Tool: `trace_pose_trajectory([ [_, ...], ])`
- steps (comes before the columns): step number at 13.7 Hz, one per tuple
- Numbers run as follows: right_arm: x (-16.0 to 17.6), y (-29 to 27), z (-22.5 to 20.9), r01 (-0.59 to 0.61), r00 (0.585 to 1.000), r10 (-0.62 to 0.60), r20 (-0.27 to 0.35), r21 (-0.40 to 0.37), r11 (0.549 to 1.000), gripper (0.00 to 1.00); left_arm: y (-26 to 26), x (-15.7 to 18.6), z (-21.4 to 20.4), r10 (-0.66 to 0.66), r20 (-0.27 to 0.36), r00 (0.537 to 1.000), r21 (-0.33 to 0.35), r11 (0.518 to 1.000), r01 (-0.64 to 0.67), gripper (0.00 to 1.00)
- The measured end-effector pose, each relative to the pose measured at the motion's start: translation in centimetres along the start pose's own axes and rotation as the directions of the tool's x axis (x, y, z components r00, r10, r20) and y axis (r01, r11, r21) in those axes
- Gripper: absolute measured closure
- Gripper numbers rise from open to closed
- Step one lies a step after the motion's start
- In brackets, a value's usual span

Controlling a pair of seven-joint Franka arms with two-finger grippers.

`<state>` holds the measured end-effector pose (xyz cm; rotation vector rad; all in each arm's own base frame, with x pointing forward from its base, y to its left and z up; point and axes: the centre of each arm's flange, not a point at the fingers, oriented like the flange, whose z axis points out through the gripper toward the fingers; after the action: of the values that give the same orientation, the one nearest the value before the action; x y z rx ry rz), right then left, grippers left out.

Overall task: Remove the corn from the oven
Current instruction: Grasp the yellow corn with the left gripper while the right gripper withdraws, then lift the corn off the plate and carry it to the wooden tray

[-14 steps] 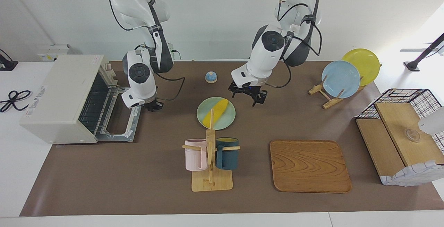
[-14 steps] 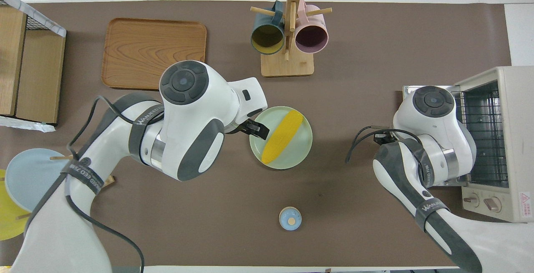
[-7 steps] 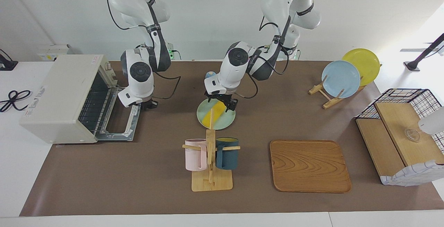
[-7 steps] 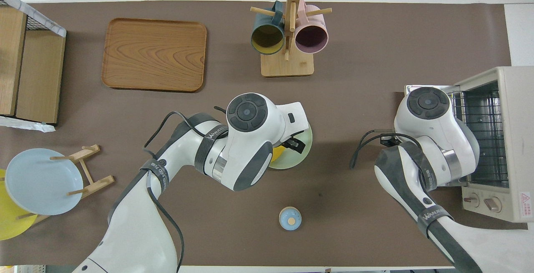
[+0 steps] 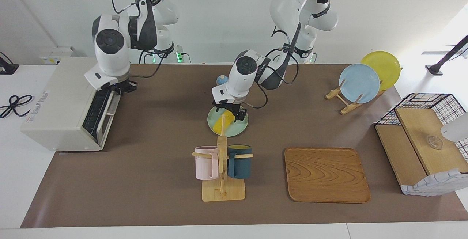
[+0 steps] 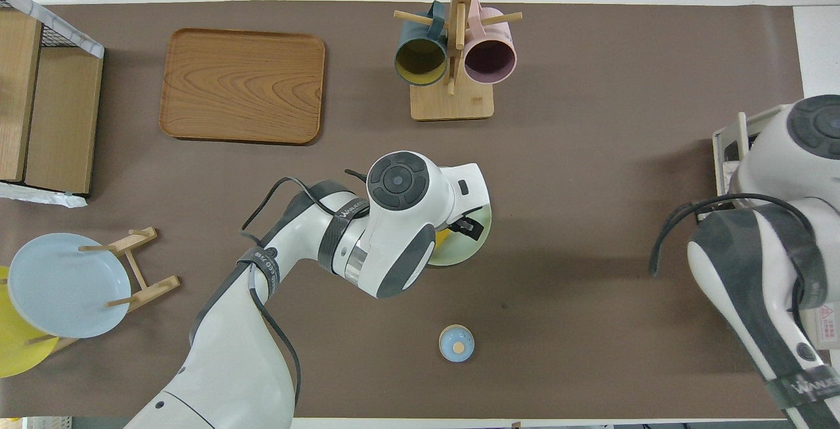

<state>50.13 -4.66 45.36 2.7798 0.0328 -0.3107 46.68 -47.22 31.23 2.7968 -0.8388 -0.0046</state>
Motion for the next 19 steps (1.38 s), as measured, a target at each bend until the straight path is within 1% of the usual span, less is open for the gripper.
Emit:
trace_pose_trajectory([
  [1, -0.4, 1.7, -0.1, 0.0, 1.0, 0.0, -0.006, 0.004, 1.0, 0.8, 0.1, 0.0, 0.2, -0.004, -0.001, 1.0, 0.0, 1.0, 0.004, 0.0],
  [3, -0.4, 2.4, -0.9, -0.006, 1.0, 0.006, -0.018, 0.01, 1.0, 0.79, 0.2, 0.0, 0.3, -0.011, -0.002, 1.0, 0.0, 1.0, 0.011, 0.0],
  [5, -0.2, 2.2, -3.8, -0.013, 1.0, 0.014, -0.02, 0.04, 0.999, 0.79, 0.3, -0.2, 0.6, -0.018, -0.006, 1.0, 0.001, 1.0, 0.018, 0.0],
  [6, -0.3, 2.3, -6.3, -0.023, 1.0, 0.024, -0.02, 0.069, 0.997, 0.78, 0.4, -0.3, 0.7, -0.023, -0.008, 1.0, 0.001, 1.0, 0.023, 0.09],
  [7, -0.4, 2.5, -9.0, -0.03, 0.999, 0.033, -0.026, 0.104, 0.994, 0.75, 0.6, -0.3, 0.8, -0.029, -0.009, 1.0, 0.001, 1.0, 0.029, 0.1],
  [8, -0.6, 2.5, -11.5, -0.03, 0.999, 0.035, -0.037, 0.139, 0.99, 0.68, 0.7, -0.3, 0.8, -0.035, -0.009, 0.999, 0.001, 0.999, 0.035, 0.18],
  [9, -0.8, 2.3, -13.7, -0.025, 0.998, 0.034, -0.05, 0.169, 0.985, 0.67, 0.6, -0.3, 0.8, -0.04, -0.009, 0.999, 0.002, 0.999, 0.04, 0.3],
  [10, -0.9, 2.1, -15.3, -0.017, 0.997, 0.031, -0.065, 0.199, 0.98, 0.63, 0.4, -0.3, 0.7, -0.045, -0.01, 0.999, 0.003, 0.999, 0.045, 0.44],
  [11, -0.9, 1.9, -16.3, -0.011, 0.997, 0.028, -0.073, 0.225, 0.974, 0.51, 0.2, -0.1, 0.4, -0.053, -0.012, 0.999, 0.003, 0.999, 0.053, 0.45],
  [13, -1.0, 1.6, -16.7, -0.004, 0.998, 0.021, -0.063, 0.254, 0.967, 0.26, -1.0, 0.6, -0.6, -0.08, -0.015, 0.997, 0.004, 0.997, 0.08, 0.45],
  [14, -1.0, 1.4, -16.7, -0.001, 0.998, 0.018, -0.061, 0.267, 0.964, 0.16, -2.4, 1.1, -1.8, -0.104, -0.018, 0.994, 0.004, 0.995, 0.104, 0.45],
  [15, -0.9, 1.3, -16.7, 0.001, 0.998, 0.016, -0.062, 0.279, 0.96, 0.04, -4.2, 1.5, -3.5, -0.131, -0.019, 0.991, 0.002, 0.991, 0.131, 0.45],
  [16, -0.9, 1.4, -16.9, 0.001, 0.998, 0.018, -0.065, 0.283, 0.959, 0.0, -6.3, 1.7, -5.9, -0.163, -0.019, 0.987, 0.0, 0.987, 0.163, 0.45],
  [19, -0.7, 1.9, -17.6, 0.022, 0.996, 0.003, -0.088, 0.283, 0.959, 0.0, -14.1, 0.9, -13.5, -0.278, -0.039, 0.96, -0.006, 0.96, 0.278, 0.45],
])
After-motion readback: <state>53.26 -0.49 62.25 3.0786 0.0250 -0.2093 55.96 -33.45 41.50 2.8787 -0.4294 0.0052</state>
